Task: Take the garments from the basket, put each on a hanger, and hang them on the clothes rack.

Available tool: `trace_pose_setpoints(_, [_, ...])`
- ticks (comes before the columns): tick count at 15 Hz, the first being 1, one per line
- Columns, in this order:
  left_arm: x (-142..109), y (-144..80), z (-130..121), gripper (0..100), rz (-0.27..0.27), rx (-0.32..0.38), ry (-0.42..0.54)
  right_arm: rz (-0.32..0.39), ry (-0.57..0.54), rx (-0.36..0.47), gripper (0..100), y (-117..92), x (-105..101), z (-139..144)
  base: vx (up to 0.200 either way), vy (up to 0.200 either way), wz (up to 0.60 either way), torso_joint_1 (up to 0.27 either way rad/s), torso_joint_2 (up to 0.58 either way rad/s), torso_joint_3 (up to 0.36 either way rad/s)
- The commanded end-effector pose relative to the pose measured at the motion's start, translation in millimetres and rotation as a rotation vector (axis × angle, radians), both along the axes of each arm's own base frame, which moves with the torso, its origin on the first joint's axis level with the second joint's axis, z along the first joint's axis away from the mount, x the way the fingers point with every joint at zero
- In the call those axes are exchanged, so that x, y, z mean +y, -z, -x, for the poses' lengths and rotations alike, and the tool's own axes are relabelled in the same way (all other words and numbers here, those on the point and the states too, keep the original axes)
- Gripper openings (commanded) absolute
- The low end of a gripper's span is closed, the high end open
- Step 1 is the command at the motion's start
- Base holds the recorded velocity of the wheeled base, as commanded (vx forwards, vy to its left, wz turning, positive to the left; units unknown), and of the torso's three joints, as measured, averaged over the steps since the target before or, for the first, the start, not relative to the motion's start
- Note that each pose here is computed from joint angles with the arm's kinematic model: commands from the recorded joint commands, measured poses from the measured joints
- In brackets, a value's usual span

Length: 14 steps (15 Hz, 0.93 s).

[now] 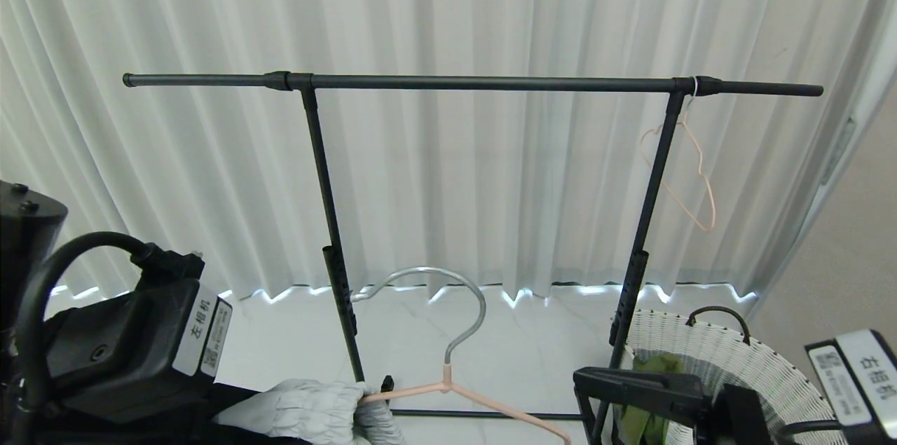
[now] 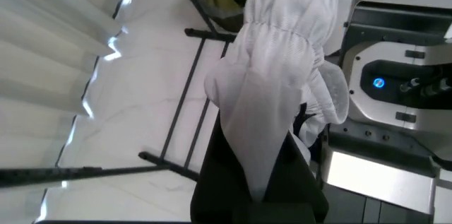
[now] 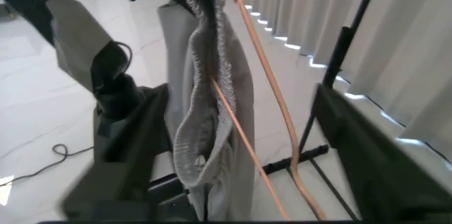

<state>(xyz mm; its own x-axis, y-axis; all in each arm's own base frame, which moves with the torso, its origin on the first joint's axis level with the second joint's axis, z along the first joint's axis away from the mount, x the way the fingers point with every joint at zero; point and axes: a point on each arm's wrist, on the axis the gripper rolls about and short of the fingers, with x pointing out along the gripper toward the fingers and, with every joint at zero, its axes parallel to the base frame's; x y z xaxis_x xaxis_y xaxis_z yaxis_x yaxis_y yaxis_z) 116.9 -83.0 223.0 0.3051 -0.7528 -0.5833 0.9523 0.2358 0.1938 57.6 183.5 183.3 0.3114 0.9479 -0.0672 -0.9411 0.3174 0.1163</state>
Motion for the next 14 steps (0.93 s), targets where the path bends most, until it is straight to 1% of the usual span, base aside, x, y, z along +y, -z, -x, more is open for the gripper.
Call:
trace_pose_setpoints(1, [4, 4, 4, 0, -0.028, -0.011, -0.035, 0.004, 0.085, 0.002, 100, 1, -4, -13, 0.000, 0.000, 0.00, 0.000, 0.00, 0.000])
trace_pose_setpoints(2, [5, 5, 6, 0, -0.037, -0.018, -0.048, 0.004, 0.105, 0.002, 100, 1, -6, -17, 0.000, 0.000, 0.00, 0.000, 0.00, 0.000])
trace_pose_setpoints(3, [9, 5, 9, 0, -0.061, -0.046, -0.096, 0.010, 0.144, 0.005, 100, 1, -9, -24, 0.000, 0.000, 0.00, 0.000, 0.00, 0.000])
trace_pose_setpoints(5, [16, 4, 13, 0, -0.073, -0.076, -0.157, 0.034, 0.164, 0.014, 100, 4, -10, -28, 0.000, 0.000, 0.00, 0.000, 0.00, 0.000])
trace_pose_setpoints(6, [21, 3, 12, 0, -0.074, -0.079, -0.204, 0.051, 0.163, 0.021, 100, 5, -9, -28, 0.000, 0.000, 0.00, 0.000, 0.00, 0.000])
trace_pose_setpoints(7, [24, 1, 11, 0, -0.053, -0.056, -0.273, 0.060, 0.161, 0.025, 100, 6, -8, -29, 0.000, 0.000, 0.00, 0.000, 0.00, 0.000])
trace_pose_setpoints(8, [25, -5, 11, 0, -0.011, -0.024, -0.336, 0.072, 0.160, 0.028, 100, 6, -8, -29, 0.000, 0.000, 0.00, 0.000, 0.00, 0.000])
trace_pose_setpoints(9, [25, -12, 10, 0, 0.038, 0.017, -0.415, 0.092, 0.163, 0.035, 100, 8, -6, -30, 0.000, 0.000, 0.00, 0.000, 0.00, 0.000])
trace_pose_setpoints(10, [25, -19, 11, 0, 0.089, 0.044, -0.471, 0.107, 0.163, 0.044, 100, 11, -5, -30, 0.000, 0.000, 0.00, 0.000, 0.00, 0.000])
trace_pose_setpoints(11, [26, -27, 12, 0, 0.136, 0.057, -0.509, 0.119, 0.165, 0.051, 100, 13, -1, -32, 0.000, 0.000, 0.00, 0.000, 0.00, 0.000])
trace_pose_setpoints(12, [26, -34, 13, 0, 0.168, 0.054, -0.529, 0.127, 0.165, 0.059, 100, 15, 3, -34, 0.000, 0.000, 0.00, 0.000, 0.00, 0.000])
trace_pose_setpoints(13, [27, -40, 14, 0, 0.188, 0.049, -0.538, 0.136, 0.166, 0.078, 100, 17, 10, -37, 0.000, 0.000, 0.00, 0.000, 0.00, 0.000])
trace_pose_setpoints(14, [26, -45, 13, 0, 0.215, 0.024, -0.538, 0.130, 0.166, 0.112, 100, 18, 20, -41, 0.000, 0.000, 0.00, 0.000, 0.00, 0.000])
